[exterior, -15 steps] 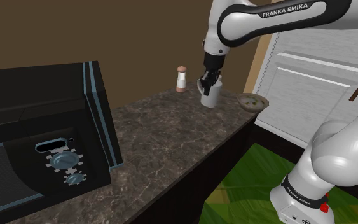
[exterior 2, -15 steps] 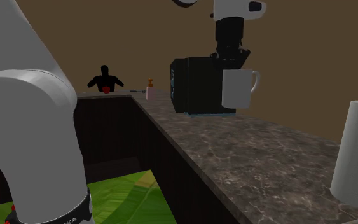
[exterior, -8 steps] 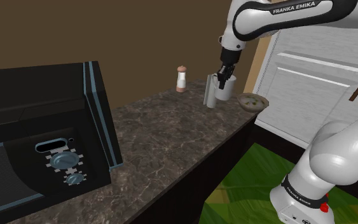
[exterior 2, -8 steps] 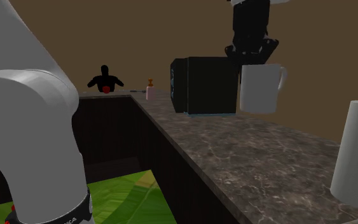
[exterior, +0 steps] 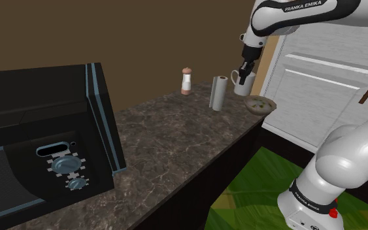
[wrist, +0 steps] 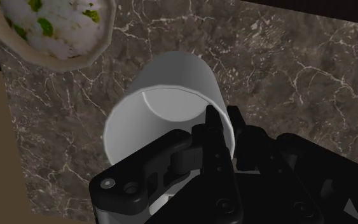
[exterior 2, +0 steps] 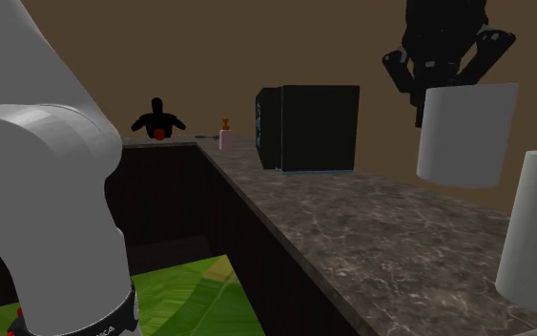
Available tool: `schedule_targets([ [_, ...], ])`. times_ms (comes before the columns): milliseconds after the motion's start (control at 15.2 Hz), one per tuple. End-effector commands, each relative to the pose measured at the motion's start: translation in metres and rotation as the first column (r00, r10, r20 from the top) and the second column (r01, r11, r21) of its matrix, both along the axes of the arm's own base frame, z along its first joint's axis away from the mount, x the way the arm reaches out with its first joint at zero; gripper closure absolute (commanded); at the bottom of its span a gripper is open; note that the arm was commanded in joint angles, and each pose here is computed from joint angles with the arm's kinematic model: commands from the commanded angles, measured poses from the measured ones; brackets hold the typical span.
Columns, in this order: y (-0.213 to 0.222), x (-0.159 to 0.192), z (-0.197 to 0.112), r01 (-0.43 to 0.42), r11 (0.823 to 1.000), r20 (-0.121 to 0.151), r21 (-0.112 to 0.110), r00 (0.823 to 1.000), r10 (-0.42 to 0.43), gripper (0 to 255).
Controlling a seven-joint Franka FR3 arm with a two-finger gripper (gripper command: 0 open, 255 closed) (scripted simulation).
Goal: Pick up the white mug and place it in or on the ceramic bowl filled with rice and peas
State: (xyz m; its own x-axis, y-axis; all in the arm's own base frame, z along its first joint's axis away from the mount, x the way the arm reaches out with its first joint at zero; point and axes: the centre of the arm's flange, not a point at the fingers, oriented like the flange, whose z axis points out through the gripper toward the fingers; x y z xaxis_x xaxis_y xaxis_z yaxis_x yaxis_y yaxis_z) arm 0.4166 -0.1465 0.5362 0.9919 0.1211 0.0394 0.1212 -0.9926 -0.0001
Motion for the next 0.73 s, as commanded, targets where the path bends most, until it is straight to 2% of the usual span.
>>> schedule_targets([
  [0, -0.025, -0.005, 0.002, -0.001, 1.000, 0.000, 0.000, 1.000, 0.001, 255],
  [660, -0.156, -0.022, 0.009, -0.001, 1.000, 0.000, 0.000, 1.000, 0.001, 255],
])
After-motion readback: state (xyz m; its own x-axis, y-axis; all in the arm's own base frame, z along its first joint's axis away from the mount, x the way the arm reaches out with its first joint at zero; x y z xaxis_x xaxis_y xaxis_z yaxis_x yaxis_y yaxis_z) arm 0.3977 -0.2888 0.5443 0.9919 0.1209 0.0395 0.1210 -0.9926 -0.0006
